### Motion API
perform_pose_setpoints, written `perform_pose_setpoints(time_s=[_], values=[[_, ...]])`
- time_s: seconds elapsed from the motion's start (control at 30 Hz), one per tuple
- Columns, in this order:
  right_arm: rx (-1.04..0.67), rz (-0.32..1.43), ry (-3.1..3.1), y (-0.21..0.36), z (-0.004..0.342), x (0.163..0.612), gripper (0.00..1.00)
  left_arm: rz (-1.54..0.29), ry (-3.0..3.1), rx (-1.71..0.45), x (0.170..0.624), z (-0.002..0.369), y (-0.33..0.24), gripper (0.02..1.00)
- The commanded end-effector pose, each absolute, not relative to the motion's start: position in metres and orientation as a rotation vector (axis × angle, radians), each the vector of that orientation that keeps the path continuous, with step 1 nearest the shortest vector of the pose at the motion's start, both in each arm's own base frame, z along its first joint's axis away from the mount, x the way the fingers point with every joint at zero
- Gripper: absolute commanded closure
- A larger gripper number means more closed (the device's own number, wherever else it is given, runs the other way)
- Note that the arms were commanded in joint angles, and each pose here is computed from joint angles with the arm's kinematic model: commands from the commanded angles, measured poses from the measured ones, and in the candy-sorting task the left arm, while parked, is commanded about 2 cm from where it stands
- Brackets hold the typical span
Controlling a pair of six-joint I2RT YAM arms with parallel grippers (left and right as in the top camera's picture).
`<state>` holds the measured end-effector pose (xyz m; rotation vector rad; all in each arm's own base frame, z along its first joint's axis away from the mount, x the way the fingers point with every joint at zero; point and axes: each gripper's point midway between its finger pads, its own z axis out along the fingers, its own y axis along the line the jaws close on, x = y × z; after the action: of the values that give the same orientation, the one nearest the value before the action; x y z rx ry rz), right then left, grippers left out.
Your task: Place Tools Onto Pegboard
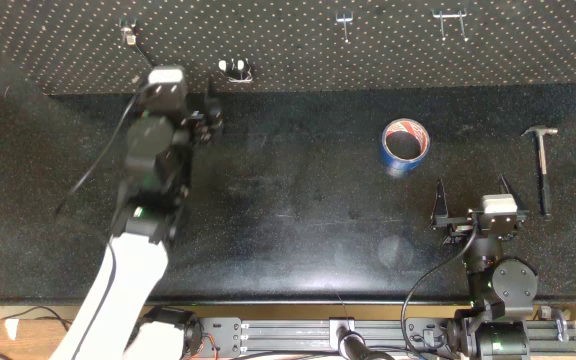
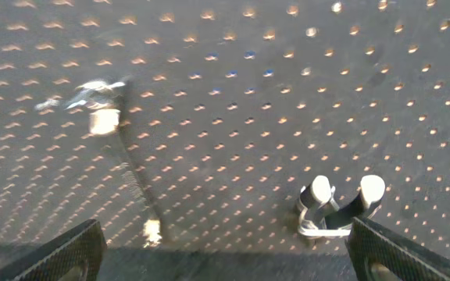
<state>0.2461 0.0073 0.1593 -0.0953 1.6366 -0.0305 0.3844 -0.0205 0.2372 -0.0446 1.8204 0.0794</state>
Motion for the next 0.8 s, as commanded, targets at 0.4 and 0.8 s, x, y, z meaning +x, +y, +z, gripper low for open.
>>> perform_pose_setpoints(time_s=[0.4, 0.8], values=[[-0.118, -0.027, 1.634, 0.011, 0.158, 0.246, 0.025, -0.055, 1.567, 0.008, 0.272, 0.179, -0.009, 0.023], [-0.118, -0.027, 1.634, 0.011, 0.158, 0.246, 0.025, 0.001, 1.681, -0.056, 0.25, 0.149, 0.012, 0.023]])
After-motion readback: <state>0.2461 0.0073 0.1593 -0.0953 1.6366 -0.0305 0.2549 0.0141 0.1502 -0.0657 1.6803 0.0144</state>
